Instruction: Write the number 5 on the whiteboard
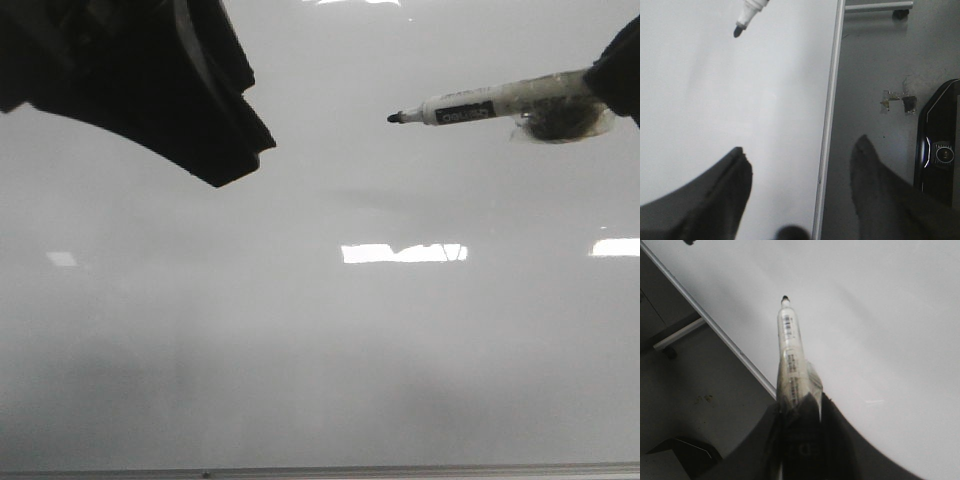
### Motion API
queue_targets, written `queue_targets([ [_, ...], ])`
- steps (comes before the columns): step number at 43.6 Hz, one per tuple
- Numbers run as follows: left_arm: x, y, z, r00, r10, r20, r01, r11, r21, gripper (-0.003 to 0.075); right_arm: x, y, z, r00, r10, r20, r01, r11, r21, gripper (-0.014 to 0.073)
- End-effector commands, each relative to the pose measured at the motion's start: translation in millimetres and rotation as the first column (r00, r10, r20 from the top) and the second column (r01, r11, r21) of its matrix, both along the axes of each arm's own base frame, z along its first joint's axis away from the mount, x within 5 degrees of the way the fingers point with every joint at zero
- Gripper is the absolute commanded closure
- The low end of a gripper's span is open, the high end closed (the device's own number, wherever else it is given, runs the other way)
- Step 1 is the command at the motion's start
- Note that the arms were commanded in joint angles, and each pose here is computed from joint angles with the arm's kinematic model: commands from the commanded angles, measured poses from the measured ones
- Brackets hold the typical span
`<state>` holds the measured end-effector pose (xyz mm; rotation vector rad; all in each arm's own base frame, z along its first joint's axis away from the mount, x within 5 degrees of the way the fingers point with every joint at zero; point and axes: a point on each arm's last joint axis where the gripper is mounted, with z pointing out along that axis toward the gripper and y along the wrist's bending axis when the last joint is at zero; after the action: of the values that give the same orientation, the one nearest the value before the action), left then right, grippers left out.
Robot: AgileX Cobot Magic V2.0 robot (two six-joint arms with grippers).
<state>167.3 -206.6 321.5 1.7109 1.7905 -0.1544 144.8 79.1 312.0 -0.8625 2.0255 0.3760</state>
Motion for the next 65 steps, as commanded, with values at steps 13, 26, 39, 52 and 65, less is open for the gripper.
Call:
queue_targets([
  [13, -1.5, -0.3, 18.0, 0.999, 0.013, 0.042, -0.010, 0.996, -0.086, 0.0741, 3.7, -1.6, 15.5, 0.995, -0.053, 0.082, 0.048, 0.997, 0.063, 0.0661],
  [26, -1.5, -0.3, 18.0, 0.999, 0.013, 0.042, -0.010, 0.996, -0.086, 0.0741, 39.5, 0.2, 35.4, 0.966, -0.193, 0.169, 0.169, 0.975, 0.146, 0.0661],
  [39, -1.5, -0.3, 18.0, 0.999, 0.013, 0.042, -0.010, 0.996, -0.086, 0.0741, 105.6, 17.7, 47.5, 0.959, -0.228, 0.170, 0.205, 0.968, 0.143, 0.0661],
  [52, -1.5, -0.3, 18.0, 0.999, 0.013, 0.042, -0.010, 0.996, -0.086, 0.0741, 139.6, 24.1, 36.1, 0.946, -0.288, 0.151, 0.264, 0.951, 0.160, 0.0661],
  [65, -1.5, -0.3, 18.0, 0.999, 0.013, 0.042, -0.010, 0.996, -0.086, 0.0741, 139.2, 35.3, 4.8, 0.979, -0.206, 0.000, 0.206, 0.975, 0.084, 0.0654],
])
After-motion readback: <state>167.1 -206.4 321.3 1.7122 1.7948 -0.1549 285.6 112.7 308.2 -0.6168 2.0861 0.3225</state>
